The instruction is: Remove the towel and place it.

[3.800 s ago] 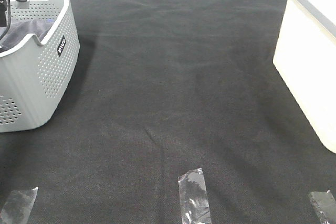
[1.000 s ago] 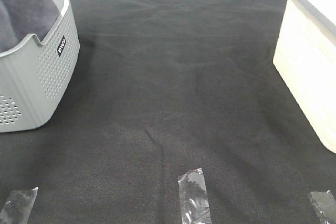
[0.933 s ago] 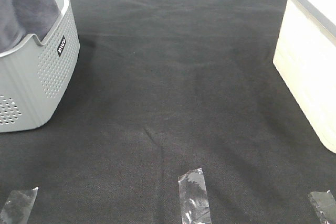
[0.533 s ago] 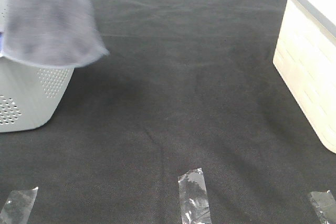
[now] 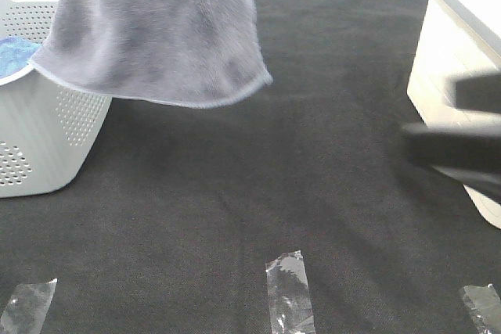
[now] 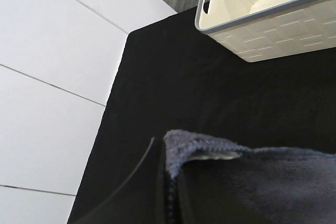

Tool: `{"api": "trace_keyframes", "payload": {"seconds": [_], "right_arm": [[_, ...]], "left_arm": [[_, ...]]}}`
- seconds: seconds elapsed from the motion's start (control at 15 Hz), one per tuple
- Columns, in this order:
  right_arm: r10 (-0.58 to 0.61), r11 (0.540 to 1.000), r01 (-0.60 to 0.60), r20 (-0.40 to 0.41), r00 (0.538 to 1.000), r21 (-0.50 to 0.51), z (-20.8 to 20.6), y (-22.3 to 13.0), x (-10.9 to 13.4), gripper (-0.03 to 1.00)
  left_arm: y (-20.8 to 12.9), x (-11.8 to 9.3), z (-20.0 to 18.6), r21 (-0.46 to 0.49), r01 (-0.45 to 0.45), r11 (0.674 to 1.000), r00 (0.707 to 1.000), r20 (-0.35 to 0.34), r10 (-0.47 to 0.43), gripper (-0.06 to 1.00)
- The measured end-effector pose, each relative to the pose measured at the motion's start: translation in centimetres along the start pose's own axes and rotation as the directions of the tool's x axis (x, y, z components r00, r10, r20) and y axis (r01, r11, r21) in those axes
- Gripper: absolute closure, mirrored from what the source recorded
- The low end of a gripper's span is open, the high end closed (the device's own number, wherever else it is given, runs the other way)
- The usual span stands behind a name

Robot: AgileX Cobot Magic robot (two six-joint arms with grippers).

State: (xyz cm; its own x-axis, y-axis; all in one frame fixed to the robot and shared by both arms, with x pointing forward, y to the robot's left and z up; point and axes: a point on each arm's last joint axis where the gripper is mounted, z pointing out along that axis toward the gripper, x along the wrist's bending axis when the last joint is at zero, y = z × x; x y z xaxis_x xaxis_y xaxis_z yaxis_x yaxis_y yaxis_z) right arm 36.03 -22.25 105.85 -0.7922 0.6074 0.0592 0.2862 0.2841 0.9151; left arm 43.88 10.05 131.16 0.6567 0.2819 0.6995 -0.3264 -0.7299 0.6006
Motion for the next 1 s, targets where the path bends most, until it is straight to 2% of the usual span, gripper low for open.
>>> {"api": "trace_keyframes", "payload": {"seconds": [0.13,0.27,0.33,0.6,0.8,0.87,1.0], "right_arm": [[-0.01,0.996,-0.002,-0.133,0.991,-0.093,2.6,0.5,-1.3,0.22],[-0.035,0.988,-0.007,-0.265,0.964,-0.156,4.6,1.2,-2.3,0.22],[-0.036,0.985,-0.022,-0.332,0.943,-0.171,5.7,1.7,-3.1,0.22],[-0.024,0.985,-0.064,-0.494,0.869,-0.161,8.7,2.8,-5.5,0.22],[0.017,0.99,-0.09,-0.536,0.844,-0.11,10.1,1.8,-6.3,0.22],[0.017,0.992,-0.086,-0.571,0.821,-0.094,10.8,1.7,-5.4,0.22],[0.009,0.994,-0.072,-0.584,0.812,-0.084,11.1,1.7,-4.8,0.22]], "left_arm": [[0.8,-0.7,-0.1,-0.025,-0.015,1.0,1.0,0.021,0.015,0.94],[1.2,-1.1,-0.1,-0.04,-0.022,0.999,0.999,0.033,0.023,0.94],[1.4,-1.3,-0.1,-0.046,-0.026,0.999,0.999,0.038,0.028,0.94],[1.7,-1.2,-0.1,-0.069,-0.029,0.997,0.999,0.023,0.03,0.94],[2.0,-1.0,0.1,-0.101,-0.029,0.994,1.0,-0.011,0.028,0.94],[2.0,-1.1,1.2,-0.095,-0.034,0.995,0.999,-0.009,0.033,0.94],[2.0,-1.2,2.0,-0.085,-0.04,0.996,0.999,-0.008,0.039,0.94]]}}
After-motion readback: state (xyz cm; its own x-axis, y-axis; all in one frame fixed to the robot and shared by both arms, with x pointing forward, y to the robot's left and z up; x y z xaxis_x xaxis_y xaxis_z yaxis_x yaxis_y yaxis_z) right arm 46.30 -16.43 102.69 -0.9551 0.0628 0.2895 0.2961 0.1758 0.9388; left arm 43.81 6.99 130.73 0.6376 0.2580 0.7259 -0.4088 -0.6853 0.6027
